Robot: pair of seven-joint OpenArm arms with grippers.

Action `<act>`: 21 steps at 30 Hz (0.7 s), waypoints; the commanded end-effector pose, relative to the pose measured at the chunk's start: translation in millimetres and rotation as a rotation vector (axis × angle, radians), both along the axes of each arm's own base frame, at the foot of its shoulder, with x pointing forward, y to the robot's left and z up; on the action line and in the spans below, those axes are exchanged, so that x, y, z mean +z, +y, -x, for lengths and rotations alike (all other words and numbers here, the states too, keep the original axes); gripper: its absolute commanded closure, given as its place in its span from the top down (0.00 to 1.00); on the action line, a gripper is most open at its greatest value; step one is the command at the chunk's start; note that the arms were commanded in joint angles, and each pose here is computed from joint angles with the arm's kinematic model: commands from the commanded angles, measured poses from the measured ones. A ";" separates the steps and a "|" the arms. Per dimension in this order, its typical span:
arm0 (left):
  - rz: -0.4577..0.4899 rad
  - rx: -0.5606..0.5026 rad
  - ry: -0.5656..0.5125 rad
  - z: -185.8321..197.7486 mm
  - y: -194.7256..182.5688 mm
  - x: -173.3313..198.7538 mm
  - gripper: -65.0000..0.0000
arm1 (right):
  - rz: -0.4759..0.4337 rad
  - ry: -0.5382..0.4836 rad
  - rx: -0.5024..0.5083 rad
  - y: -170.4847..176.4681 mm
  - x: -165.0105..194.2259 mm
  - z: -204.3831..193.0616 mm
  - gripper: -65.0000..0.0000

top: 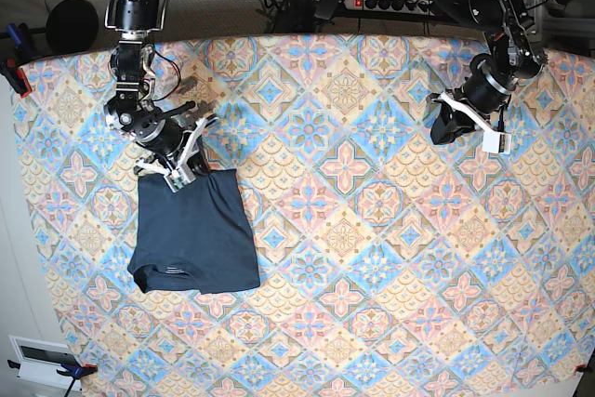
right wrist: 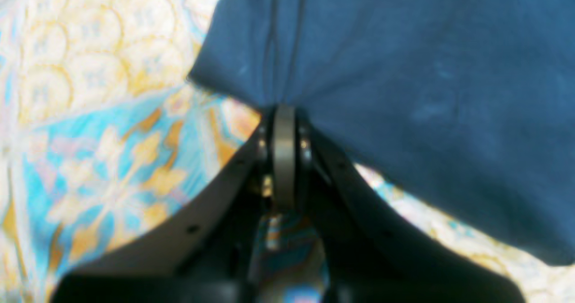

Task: Layout the t-shirt on the table in an organized manner, then fold the t-shirt properly

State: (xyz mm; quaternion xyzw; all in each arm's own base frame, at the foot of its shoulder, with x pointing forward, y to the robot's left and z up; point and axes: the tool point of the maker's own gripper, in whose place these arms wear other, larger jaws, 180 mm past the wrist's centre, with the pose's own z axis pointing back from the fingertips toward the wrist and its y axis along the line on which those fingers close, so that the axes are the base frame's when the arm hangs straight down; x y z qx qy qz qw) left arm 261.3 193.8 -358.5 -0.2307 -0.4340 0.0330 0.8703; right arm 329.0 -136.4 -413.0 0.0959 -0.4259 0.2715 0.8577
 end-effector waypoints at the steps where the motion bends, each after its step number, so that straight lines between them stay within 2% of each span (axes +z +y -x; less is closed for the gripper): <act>1: 0.000 0.000 -0.054 -6.8 2.7 14.0 0.01 | -0.029 -0.138 0.003 2.2 40.7 -22.7 0.00; 5: -0.001 -0.001 -0.055 -6.9 2.6 14.4 0.01 | -0.003 -0.263 0.029 8.1 85.7 -30.1 0.00; 8: -0.002 -0.001 -0.054 -6.1 2.5 14.5 0.00 | -0.042 -0.276 0.044 16.9 92.8 -8.3 0.00; 10: -0.008 -0.001 -0.035 1.5 4.5 9.9 0.00 | -0.052 -0.264 0.029 13.2 93.4 10.9 0.00; 14: -0.055 0.022 -0.047 16.3 16.3 20.8 0.00 | -0.035 -0.246 -0.032 -7.9 102.2 41.4 0.00; 16: -0.085 0.022 -0.048 26.5 19.5 26.4 0.00 | -0.057 -0.230 -0.054 -12.8 105.2 59.8 0.00; 21: -0.186 0.054 0.008 73.2 40.1 33.7 0.00 | -0.123 -0.092 -0.151 -36.2 83.6 120.1 0.00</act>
